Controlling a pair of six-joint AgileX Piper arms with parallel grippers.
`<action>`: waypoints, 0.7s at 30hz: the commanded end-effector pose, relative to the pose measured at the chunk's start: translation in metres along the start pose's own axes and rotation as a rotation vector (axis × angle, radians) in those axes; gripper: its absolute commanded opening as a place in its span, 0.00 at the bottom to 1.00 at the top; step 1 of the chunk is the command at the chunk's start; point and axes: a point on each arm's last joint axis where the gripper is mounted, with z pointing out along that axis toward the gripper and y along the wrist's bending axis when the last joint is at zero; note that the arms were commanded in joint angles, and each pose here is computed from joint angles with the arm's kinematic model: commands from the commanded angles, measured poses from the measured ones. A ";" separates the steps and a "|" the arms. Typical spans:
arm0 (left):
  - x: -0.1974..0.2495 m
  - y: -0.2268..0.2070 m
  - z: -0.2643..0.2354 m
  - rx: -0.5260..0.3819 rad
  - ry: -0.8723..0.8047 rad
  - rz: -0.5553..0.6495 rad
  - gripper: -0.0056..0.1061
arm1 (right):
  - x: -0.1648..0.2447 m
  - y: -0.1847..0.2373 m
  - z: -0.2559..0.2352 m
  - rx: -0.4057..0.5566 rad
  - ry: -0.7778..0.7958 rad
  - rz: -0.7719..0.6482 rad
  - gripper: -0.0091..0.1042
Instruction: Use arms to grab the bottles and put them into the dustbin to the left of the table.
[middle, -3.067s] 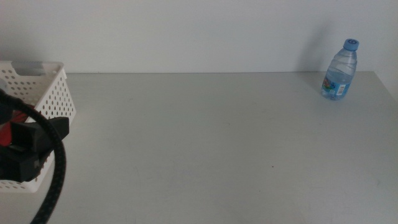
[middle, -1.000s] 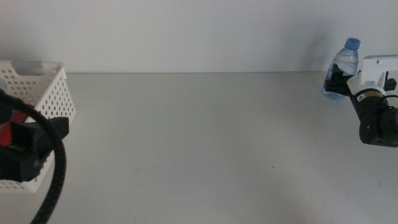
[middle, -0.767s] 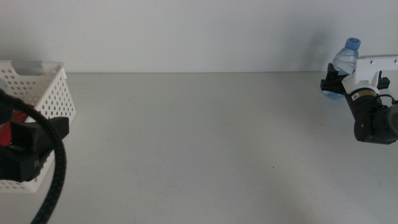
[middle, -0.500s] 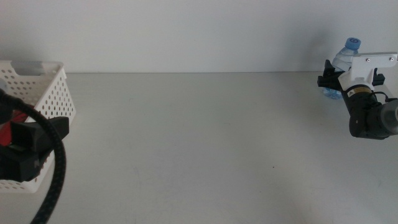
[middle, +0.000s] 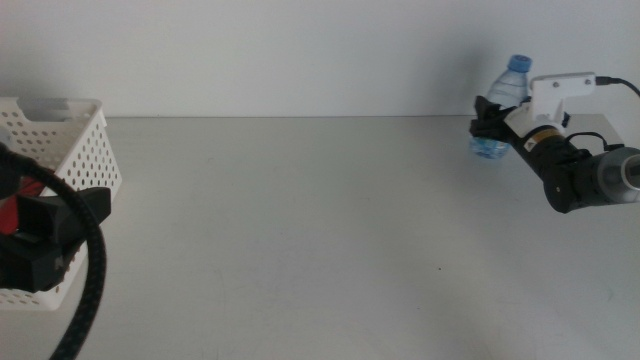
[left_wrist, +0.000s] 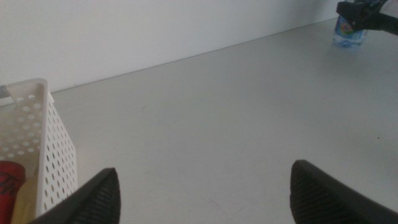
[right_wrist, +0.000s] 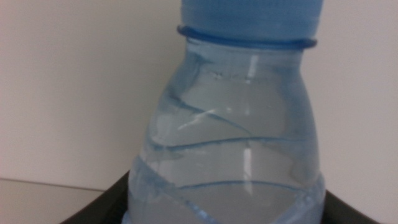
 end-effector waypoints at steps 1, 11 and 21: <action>-0.014 -0.001 -0.004 0.005 -0.101 -0.012 0.89 | -0.081 0.037 -0.007 -0.186 -0.266 0.020 0.07; -0.014 -0.001 -0.004 0.005 -0.101 -0.012 0.89 | -0.097 0.195 -0.037 -0.760 -0.231 0.013 0.07; -0.014 -0.001 -0.004 0.005 -0.101 -0.012 0.89 | -0.069 0.279 -0.067 -0.921 -0.197 -0.004 0.07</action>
